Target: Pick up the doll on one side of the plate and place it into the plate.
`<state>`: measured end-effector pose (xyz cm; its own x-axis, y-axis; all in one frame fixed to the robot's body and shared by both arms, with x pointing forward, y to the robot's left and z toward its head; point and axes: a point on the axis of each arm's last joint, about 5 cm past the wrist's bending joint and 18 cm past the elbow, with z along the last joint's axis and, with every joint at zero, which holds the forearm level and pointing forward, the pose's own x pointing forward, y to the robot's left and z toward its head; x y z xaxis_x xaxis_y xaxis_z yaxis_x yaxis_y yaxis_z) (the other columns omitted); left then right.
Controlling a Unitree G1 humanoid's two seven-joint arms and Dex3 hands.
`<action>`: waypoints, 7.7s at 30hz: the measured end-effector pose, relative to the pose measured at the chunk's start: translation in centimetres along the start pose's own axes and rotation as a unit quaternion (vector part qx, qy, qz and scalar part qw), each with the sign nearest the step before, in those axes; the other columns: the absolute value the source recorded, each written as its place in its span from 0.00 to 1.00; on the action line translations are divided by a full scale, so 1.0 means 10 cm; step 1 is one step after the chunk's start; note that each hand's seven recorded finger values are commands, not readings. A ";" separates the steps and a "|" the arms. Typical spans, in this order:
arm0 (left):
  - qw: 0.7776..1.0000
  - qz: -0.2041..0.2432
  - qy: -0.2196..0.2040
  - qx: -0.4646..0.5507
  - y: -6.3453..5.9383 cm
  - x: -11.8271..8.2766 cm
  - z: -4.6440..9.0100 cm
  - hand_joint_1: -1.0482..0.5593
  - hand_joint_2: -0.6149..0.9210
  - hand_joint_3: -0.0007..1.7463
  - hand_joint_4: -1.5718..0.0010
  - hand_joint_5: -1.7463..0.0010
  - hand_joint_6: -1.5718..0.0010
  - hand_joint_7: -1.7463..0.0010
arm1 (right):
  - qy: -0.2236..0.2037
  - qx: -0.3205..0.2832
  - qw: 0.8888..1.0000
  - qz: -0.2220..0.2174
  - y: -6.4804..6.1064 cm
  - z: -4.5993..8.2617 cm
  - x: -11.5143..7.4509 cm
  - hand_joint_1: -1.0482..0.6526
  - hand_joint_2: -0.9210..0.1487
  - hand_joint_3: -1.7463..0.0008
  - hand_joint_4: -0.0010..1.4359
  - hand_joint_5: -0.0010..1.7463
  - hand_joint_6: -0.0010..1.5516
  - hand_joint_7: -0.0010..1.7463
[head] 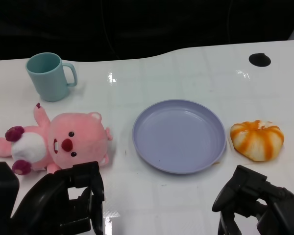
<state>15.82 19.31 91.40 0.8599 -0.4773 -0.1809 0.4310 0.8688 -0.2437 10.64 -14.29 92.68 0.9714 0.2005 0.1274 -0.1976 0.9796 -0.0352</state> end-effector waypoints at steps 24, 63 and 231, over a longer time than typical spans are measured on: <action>1.000 0.004 -0.003 -0.004 0.00 0.00 0.00 0.60 0.72 0.73 0.50 0.04 0.51 0.21 | 0.001 0.000 1.000 0.000 0.00 0.00 0.00 0.63 0.44 0.24 0.45 1.00 0.40 0.84; 0.949 0.034 -0.193 0.248 0.10 -0.09 0.38 0.28 1.00 0.01 1.00 0.73 0.86 0.97 | 0.002 0.001 1.000 0.003 0.01 0.00 0.01 0.63 0.45 0.22 0.45 1.00 0.40 0.84; 0.743 -0.033 -0.006 0.668 -0.54 1.70 0.70 0.01 1.00 0.31 1.00 1.00 1.00 1.00 | 0.014 0.014 1.000 0.011 0.06 0.04 -0.02 0.63 0.49 0.19 0.46 1.00 0.40 0.84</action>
<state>29.99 7.40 96.33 0.8235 -0.5310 -0.1998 0.3520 0.2020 0.9139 10.22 -13.70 93.03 0.9700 0.2216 0.0998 -0.2218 0.9751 -0.0095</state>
